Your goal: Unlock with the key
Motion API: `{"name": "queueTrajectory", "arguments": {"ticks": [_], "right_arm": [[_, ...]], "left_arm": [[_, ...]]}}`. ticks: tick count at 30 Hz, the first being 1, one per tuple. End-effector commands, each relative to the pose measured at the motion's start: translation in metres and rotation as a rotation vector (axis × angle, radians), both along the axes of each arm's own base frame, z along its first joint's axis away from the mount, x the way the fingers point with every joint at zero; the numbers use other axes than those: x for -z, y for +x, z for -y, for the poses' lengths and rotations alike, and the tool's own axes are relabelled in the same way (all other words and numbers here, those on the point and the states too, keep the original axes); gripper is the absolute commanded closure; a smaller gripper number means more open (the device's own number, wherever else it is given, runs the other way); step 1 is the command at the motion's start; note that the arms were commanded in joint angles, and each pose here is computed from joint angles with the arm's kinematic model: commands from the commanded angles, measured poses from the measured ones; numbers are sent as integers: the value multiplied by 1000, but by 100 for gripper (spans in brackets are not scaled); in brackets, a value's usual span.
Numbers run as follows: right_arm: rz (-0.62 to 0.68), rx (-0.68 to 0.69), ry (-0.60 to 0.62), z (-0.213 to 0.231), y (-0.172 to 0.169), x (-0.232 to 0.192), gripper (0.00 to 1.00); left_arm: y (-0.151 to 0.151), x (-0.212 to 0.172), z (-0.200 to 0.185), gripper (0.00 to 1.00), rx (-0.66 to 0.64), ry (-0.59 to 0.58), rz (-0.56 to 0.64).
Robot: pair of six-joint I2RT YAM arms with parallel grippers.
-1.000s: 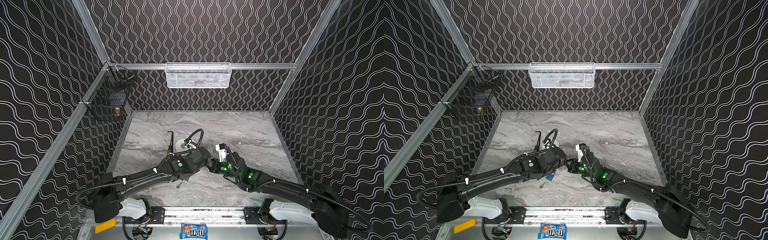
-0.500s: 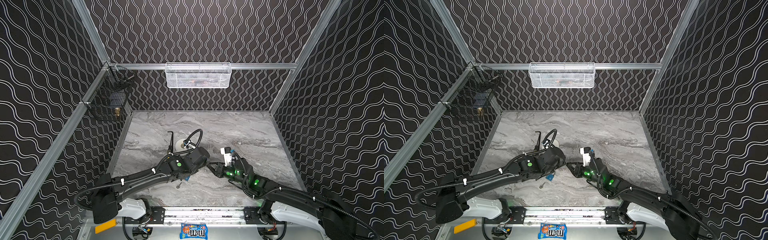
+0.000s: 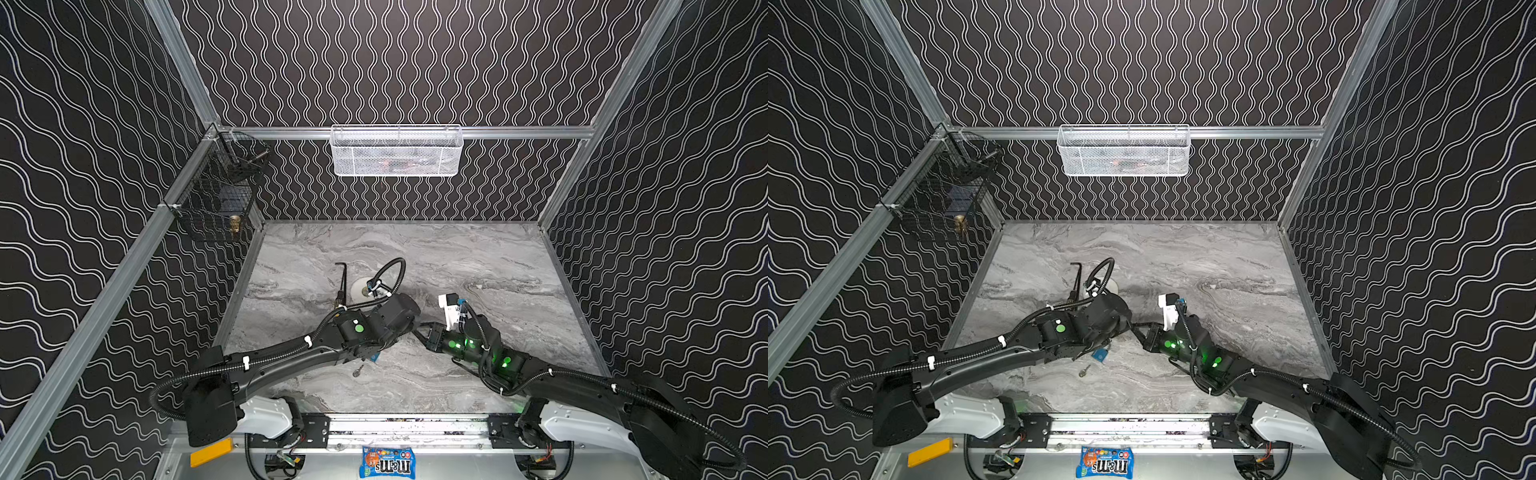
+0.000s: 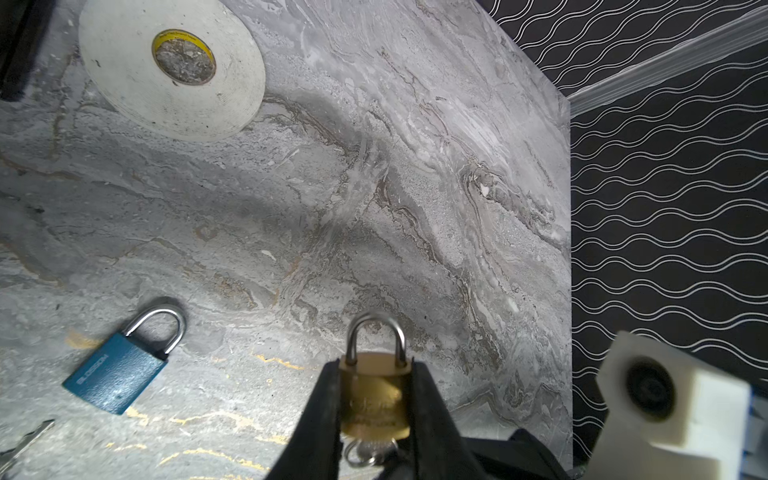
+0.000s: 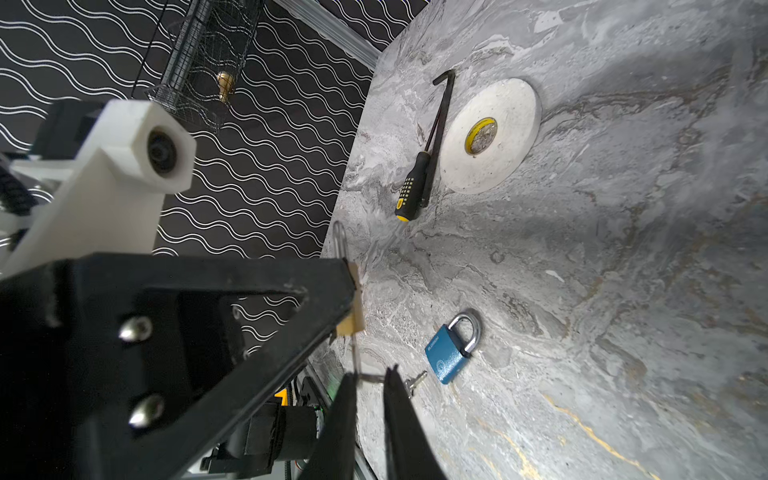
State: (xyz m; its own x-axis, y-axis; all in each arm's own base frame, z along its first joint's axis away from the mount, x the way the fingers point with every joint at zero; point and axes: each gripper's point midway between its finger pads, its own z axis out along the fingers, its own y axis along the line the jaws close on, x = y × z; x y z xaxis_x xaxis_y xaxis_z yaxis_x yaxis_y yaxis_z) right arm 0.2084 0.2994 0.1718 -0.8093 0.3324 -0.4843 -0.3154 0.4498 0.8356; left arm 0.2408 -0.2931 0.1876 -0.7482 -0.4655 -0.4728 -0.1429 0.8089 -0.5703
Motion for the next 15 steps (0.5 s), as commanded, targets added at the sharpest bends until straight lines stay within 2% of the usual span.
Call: {"name": "queueTrajectory", "arguments": {"ticks": [1,9,15], "right_arm": [[26,19,49,-2,4,-12,89],[41,49,24,1,10,-11,98],[98,74,22,1,18,-25,99]], "left_arm": [[5,-8,3,100,-7,-11,24],[3,-5,7,100,18,-1,13],[-11,-6,15,100,85,26,-7]]}}
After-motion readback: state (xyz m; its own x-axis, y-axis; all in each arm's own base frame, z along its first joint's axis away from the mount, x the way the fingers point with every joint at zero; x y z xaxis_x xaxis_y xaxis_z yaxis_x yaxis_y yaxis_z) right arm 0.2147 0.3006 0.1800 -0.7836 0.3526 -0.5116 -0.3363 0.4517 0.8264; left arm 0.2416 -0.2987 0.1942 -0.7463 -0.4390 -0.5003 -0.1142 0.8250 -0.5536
